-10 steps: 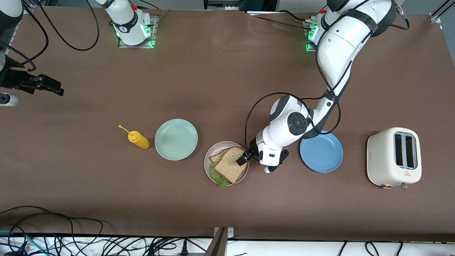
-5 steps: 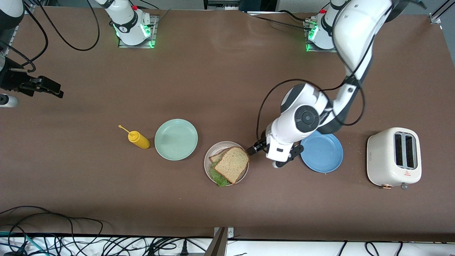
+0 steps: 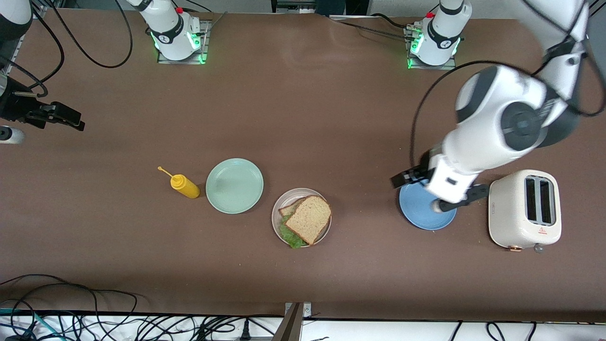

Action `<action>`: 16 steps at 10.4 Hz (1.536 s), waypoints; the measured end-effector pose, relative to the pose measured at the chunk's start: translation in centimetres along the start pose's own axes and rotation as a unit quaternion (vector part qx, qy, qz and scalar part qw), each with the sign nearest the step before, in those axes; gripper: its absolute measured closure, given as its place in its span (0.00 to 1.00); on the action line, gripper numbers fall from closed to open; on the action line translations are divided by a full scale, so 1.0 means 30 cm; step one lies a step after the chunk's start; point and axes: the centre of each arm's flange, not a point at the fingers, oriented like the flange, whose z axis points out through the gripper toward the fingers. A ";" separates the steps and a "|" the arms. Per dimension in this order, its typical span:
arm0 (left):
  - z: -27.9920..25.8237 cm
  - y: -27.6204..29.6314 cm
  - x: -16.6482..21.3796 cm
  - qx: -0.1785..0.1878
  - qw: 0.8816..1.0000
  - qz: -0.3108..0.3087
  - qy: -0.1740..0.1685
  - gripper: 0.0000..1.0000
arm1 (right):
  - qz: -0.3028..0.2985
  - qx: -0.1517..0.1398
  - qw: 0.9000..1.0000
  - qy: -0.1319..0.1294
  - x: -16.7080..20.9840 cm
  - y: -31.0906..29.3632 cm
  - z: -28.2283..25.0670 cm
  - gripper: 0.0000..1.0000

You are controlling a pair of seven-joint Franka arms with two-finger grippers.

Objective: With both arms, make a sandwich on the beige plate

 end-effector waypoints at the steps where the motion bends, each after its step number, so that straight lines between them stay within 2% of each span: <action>1: -0.074 -0.103 0.021 0.008 1.000 0.025 0.003 0.00 | 0.000 0.000 1.000 0.000 0.000 0.001 0.001 0.00; 4: -0.214 -0.295 0.064 0.039 0.995 0.085 0.035 0.00 | 0.001 0.000 1.000 0.000 0.001 0.002 0.002 0.00; 7: -0.307 -0.371 0.090 0.038 0.990 0.119 0.059 0.00 | 0.000 0.000 1.000 0.000 0.001 0.001 0.002 0.00; 10: -0.312 -0.423 0.112 0.041 0.985 0.159 0.057 0.00 | 0.000 0.000 1.000 0.000 0.001 0.001 0.002 0.00; 16: -0.316 -0.415 0.107 0.039 0.983 0.170 0.057 0.00 | 0.000 0.000 1.000 0.000 0.001 0.000 0.002 0.00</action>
